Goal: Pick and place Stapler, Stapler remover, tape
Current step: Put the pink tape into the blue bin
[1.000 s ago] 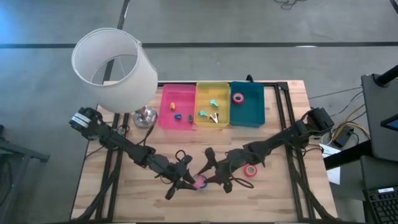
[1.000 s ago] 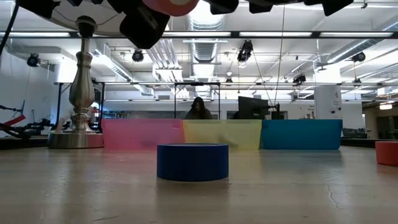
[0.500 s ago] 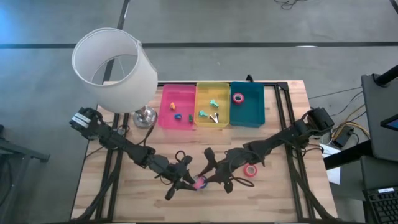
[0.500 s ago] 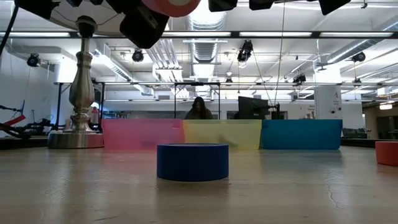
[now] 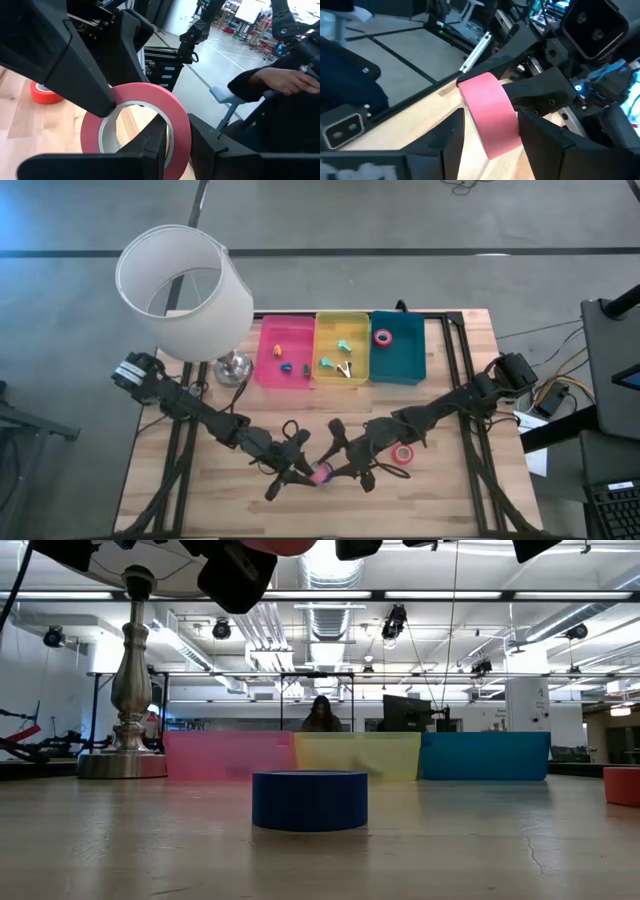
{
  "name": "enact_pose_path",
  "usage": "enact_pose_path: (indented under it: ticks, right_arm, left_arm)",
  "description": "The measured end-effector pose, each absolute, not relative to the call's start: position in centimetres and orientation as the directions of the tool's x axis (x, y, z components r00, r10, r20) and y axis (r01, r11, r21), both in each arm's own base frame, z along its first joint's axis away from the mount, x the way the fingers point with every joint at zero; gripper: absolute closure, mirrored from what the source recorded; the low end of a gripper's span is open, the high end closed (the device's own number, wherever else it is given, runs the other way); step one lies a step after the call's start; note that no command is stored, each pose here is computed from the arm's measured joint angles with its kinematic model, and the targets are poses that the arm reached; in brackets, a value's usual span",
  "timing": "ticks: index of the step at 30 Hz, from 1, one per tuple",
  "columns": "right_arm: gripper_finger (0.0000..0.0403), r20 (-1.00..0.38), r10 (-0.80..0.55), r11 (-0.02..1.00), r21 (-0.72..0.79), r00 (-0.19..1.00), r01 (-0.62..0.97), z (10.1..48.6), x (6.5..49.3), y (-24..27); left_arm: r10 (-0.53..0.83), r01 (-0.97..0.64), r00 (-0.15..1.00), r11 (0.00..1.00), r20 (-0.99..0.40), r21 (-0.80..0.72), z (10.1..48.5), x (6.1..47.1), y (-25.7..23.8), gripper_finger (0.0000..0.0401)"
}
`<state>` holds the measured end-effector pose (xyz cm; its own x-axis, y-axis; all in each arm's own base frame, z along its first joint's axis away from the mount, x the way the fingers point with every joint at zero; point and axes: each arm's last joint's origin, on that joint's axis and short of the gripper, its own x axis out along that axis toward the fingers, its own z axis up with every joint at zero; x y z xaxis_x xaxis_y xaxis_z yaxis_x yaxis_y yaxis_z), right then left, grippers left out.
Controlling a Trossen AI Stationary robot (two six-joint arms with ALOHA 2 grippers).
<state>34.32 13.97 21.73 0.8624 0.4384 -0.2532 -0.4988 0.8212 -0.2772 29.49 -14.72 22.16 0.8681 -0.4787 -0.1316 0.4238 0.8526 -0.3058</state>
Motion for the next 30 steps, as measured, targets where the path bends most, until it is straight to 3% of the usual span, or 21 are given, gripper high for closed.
enact_pose_path:
  ticks: [6, 30]
  right_arm:
    - [0.0208, -0.233, 0.524, 0.779, -0.257, 0.819, -0.572, 21.9, 34.24, 14.17]
    - [0.0211, -0.22, 0.502, 0.795, -0.264, 0.837, -0.546, 22.31, 34.52, 14.25]
  left_arm:
    - [-0.5, 0.447, 0.858, 0.84, -0.119, -0.308, 22.31, 29.49, -14.8, 0.0336]
    - [-0.515, 0.483, 0.855, 0.836, -0.066, -0.261, 22.81, 29.79, -14.26, 0.0336]
